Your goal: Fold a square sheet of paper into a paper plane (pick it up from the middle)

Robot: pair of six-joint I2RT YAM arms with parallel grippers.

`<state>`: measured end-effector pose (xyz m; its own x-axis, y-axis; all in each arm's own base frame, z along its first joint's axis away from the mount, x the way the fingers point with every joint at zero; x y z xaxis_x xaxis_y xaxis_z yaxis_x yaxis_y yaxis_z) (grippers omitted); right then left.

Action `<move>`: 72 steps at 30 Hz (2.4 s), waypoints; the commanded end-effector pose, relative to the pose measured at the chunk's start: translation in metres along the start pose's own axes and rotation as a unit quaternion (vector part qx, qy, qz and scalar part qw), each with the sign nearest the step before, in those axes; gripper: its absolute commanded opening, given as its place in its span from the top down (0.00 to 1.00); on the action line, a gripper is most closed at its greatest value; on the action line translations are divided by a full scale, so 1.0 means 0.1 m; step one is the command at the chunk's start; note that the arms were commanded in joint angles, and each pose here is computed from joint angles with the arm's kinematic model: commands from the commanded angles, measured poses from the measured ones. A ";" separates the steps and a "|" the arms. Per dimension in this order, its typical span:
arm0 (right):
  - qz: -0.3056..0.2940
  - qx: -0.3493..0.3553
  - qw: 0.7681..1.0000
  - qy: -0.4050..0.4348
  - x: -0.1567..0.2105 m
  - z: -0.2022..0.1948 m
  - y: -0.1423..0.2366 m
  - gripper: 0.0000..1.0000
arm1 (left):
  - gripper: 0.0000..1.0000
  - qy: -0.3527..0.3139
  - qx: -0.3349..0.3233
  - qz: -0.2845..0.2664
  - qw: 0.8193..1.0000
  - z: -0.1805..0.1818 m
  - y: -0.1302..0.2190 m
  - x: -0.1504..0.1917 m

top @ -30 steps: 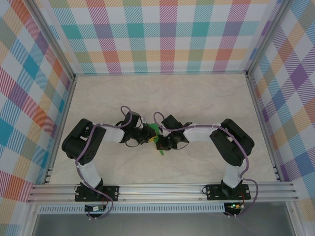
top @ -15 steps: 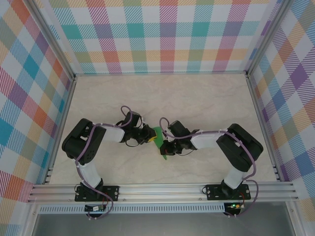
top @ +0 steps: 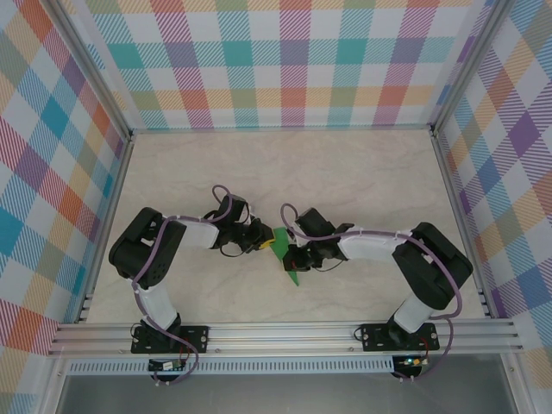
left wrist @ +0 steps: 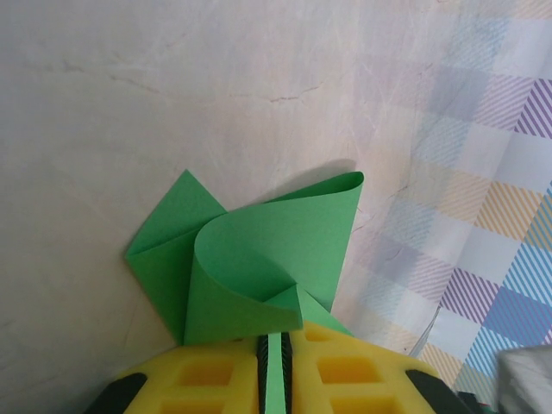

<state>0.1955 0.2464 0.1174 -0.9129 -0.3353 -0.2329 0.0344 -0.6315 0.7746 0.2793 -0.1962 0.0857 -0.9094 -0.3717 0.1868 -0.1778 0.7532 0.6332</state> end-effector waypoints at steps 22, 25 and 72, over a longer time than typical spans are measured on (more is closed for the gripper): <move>0.012 0.057 0.997 -0.058 -0.05 -0.39 -0.31 0.97 | 0.82 -0.124 -0.004 -0.019 0.992 -0.37 0.17 -0.03; 0.016 0.054 0.997 -0.060 -0.03 -0.41 -0.33 0.97 | 0.82 -0.144 -0.003 -0.015 0.989 -0.35 0.16 -0.02; 0.023 0.022 0.999 -0.008 -0.28 -0.45 -0.44 0.97 | 0.82 -0.137 -0.066 -0.141 0.978 -0.35 0.77 -0.58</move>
<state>0.2364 0.2585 0.0883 -0.9102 -0.3330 -0.2463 0.0462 -0.6725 0.7386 0.3432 -0.1312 0.1312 -0.8938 -0.3973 -0.2080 -0.3954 0.4795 0.7834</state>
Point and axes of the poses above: each hand's point on the last joint's axis, 136 mm out from that joint toward the fingers, its own y axis back along the fingers, its own z axis along the line the jaws close on, x = y × z, the point moved 10 cm from there along y, back along the fingers, and after that the axes turned 10 degrees about y, right-handed, at the moved point
